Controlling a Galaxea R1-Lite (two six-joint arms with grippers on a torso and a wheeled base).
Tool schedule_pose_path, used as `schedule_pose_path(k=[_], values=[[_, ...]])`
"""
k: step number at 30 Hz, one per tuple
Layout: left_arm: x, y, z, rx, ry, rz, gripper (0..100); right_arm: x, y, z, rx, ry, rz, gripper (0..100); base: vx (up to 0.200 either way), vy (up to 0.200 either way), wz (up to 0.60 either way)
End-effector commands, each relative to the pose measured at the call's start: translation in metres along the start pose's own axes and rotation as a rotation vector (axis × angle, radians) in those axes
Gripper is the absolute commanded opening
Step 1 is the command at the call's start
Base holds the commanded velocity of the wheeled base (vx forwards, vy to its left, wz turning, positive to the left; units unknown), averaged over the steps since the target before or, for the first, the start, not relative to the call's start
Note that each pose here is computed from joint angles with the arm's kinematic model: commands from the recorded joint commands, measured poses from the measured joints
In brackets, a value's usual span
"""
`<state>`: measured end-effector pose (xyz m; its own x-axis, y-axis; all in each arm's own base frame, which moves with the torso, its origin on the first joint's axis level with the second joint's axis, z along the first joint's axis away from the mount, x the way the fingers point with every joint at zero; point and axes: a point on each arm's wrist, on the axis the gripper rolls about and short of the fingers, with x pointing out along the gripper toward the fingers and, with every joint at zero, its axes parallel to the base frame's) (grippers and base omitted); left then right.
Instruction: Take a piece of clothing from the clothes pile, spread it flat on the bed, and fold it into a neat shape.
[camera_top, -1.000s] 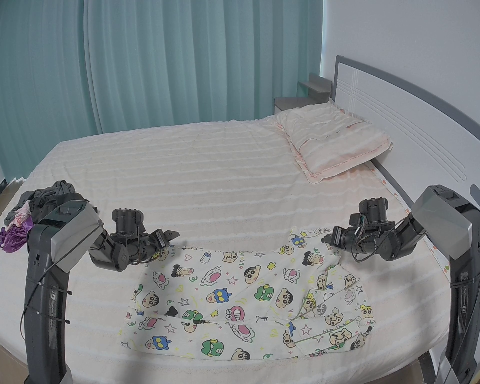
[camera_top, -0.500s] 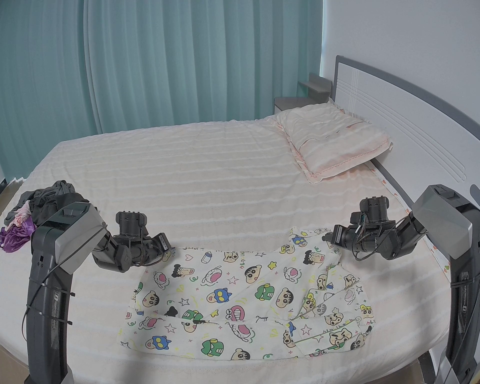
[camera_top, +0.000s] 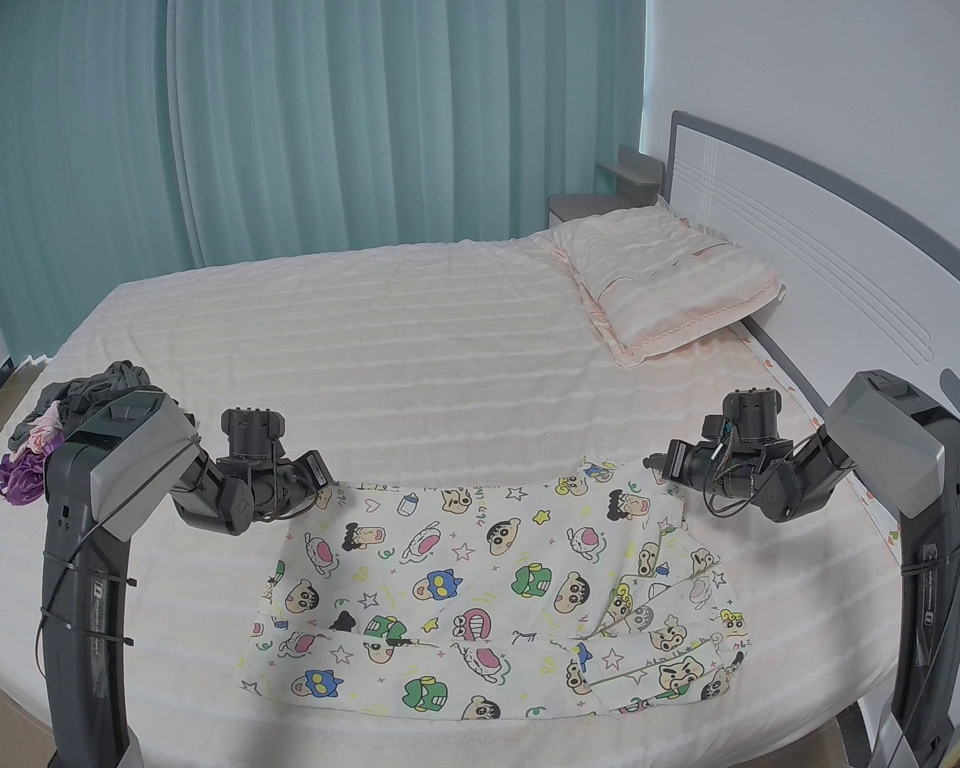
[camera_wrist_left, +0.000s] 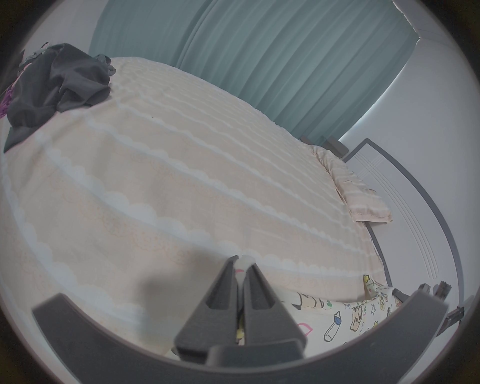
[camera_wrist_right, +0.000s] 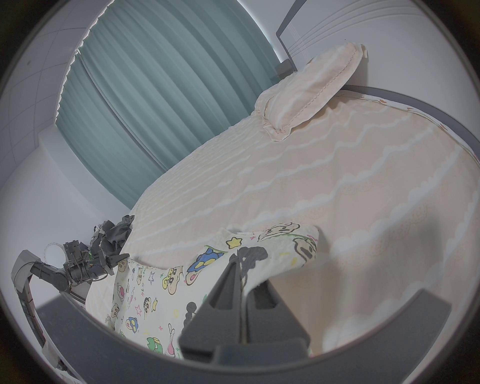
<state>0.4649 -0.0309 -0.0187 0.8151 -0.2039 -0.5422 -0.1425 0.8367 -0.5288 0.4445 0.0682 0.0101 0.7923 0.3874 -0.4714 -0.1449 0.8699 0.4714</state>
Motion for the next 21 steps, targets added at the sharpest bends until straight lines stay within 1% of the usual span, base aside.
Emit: schedule_pose_path(k=[1,6,21], values=[[-0.0099,-0.0073,0.0091,0.003,-0.025,-0.011,0,-0.0001,-0.0001,0.0004,0.0,-0.004,-0.001,0,0.0,0.0,0.0],[-0.0156,-0.0107,0.0126,0.004,-0.033,-0.016,0,0.0002,0.0014,0.004,-0.009,-0.025,0.009,0,0.0,0.0,0.0],[-0.0173,-0.0144,0.018,0.007,-0.053,-0.021,0,0.0012,0.0026,0.0094,-0.015,-0.046,0.014,0,0.0,0.0,0.0]])
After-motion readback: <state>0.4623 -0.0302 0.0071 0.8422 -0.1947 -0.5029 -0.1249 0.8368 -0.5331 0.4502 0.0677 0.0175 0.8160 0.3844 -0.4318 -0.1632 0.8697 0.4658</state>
